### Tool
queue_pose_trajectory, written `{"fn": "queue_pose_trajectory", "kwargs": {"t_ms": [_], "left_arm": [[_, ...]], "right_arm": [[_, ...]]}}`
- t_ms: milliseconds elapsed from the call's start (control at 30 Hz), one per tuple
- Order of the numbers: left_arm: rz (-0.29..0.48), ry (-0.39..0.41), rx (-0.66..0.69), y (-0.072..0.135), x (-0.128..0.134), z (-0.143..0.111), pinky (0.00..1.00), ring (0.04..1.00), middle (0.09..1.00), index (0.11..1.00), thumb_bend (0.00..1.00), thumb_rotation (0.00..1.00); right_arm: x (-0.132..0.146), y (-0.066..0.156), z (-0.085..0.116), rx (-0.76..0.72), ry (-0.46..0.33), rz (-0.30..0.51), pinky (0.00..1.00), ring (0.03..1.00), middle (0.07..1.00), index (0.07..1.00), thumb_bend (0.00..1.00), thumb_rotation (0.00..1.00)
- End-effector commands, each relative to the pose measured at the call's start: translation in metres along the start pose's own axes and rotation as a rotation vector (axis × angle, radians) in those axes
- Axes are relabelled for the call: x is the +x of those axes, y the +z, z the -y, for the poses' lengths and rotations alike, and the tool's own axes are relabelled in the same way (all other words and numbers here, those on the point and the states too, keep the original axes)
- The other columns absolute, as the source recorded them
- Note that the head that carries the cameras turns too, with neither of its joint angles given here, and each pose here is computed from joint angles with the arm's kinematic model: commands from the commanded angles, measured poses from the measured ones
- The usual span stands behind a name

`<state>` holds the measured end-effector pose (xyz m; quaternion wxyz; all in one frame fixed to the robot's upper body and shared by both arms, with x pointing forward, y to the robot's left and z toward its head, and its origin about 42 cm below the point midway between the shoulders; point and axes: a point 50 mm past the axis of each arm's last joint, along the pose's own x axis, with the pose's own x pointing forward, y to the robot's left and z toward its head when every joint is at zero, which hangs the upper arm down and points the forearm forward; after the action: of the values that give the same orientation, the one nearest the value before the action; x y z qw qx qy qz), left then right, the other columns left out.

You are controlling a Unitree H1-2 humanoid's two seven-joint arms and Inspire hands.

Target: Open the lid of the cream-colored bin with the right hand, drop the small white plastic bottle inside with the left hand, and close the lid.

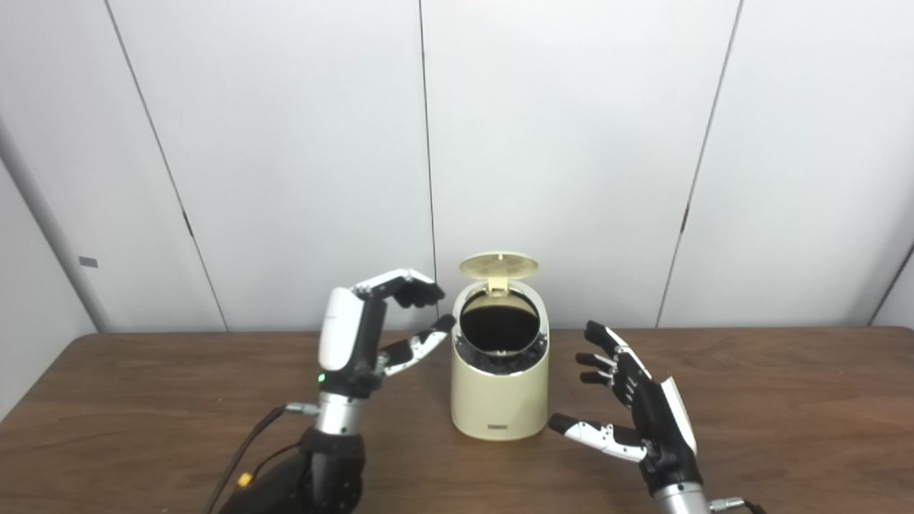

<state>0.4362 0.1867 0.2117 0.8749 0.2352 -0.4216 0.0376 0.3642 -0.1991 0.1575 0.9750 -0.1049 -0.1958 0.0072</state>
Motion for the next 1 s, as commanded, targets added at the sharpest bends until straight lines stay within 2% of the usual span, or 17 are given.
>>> {"fn": "queue_pose_trajectory", "kwargs": {"t_ms": [0,133,200,233,267,300,400,500,633,800,867,967], "left_arm": [[0.024,0.044,-0.044,0.006,0.020,-0.018,0.43,0.466,0.481,0.500,0.52,0.00],[-0.116,0.014,-0.157,-0.001,0.003,-0.039,0.46,0.535,0.499,0.492,0.52,0.00],[-0.159,-0.008,-0.205,-0.003,-0.007,-0.049,0.52,0.607,0.652,0.498,0.51,0.05],[-0.173,-0.024,-0.220,-0.004,-0.012,-0.054,0.54,0.628,0.684,0.498,0.51,0.06],[-0.183,-0.036,-0.233,-0.005,-0.017,-0.057,0.57,0.652,0.714,0.629,0.54,0.09],[-0.190,-0.044,-0.242,-0.005,-0.019,-0.059,0.59,0.671,0.735,0.716,0.56,0.10],[-0.235,-0.103,-0.291,-0.007,-0.034,-0.067,0.64,0.710,0.768,0.797,0.62,0.05],[-0.270,-0.132,-0.303,-0.008,-0.046,-0.070,0.64,0.714,0.776,0.814,0.63,0.01],[-0.319,-0.156,-0.308,-0.011,-0.061,-0.071,0.63,0.708,0.777,0.809,0.64,0.02],[-0.357,-0.203,-0.316,-0.015,-0.073,-0.067,0.63,0.710,0.779,0.800,0.63,0.00],[-0.372,-0.219,-0.312,-0.017,-0.078,-0.065,0.63,0.708,0.775,0.798,0.64,0.02],[-0.397,-0.237,-0.323,-0.019,-0.084,-0.059,0.63,0.710,0.771,0.794,0.66,0.02]], "right_arm": [[0.016,0.017,0.005,0.010,-0.013,0.108,0.69,0.775,0.876,0.866,0.80,0.29],[0.016,0.017,0.009,-0.004,-0.012,0.105,0.71,0.783,0.885,0.872,0.79,0.31],[0.017,0.016,0.012,-0.012,-0.014,0.104,0.71,0.781,0.886,0.874,0.78,0.33],[0.018,0.016,0.014,-0.014,-0.014,0.103,0.71,0.779,0.887,0.876,0.78,0.35],[0.019,0.016,0.015,-0.015,-0.013,0.103,0.71,0.781,0.889,0.876,0.77,0.36],[0.020,0.016,0.016,-0.016,-0.012,0.103,0.71,0.783,0.891,0.877,0.75,0.38],[0.028,0.023,0.023,-0.058,0.009,0.116,0.71,0.789,0.881,0.870,0.68,0.41],[0.040,0.031,0.030,-0.118,0.018,0.139,0.70,0.786,0.863,0.863,0.65,0.44],[0.058,0.049,0.038,-0.193,0.051,0.165,0.72,0.800,0.854,0.858,0.58,0.51],[0.085,0.076,0.048,-0.284,0.095,0.237,0.67,0.790,0.848,0.836,0.58,0.50],[0.096,0.090,0.050,-0.320,0.113,0.236,0.67,0.785,0.844,0.824,0.58,0.48],[0.111,0.110,0.052,-0.405,0.141,0.230,0.67,0.772,0.836,0.815,0.57,0.50]]}}
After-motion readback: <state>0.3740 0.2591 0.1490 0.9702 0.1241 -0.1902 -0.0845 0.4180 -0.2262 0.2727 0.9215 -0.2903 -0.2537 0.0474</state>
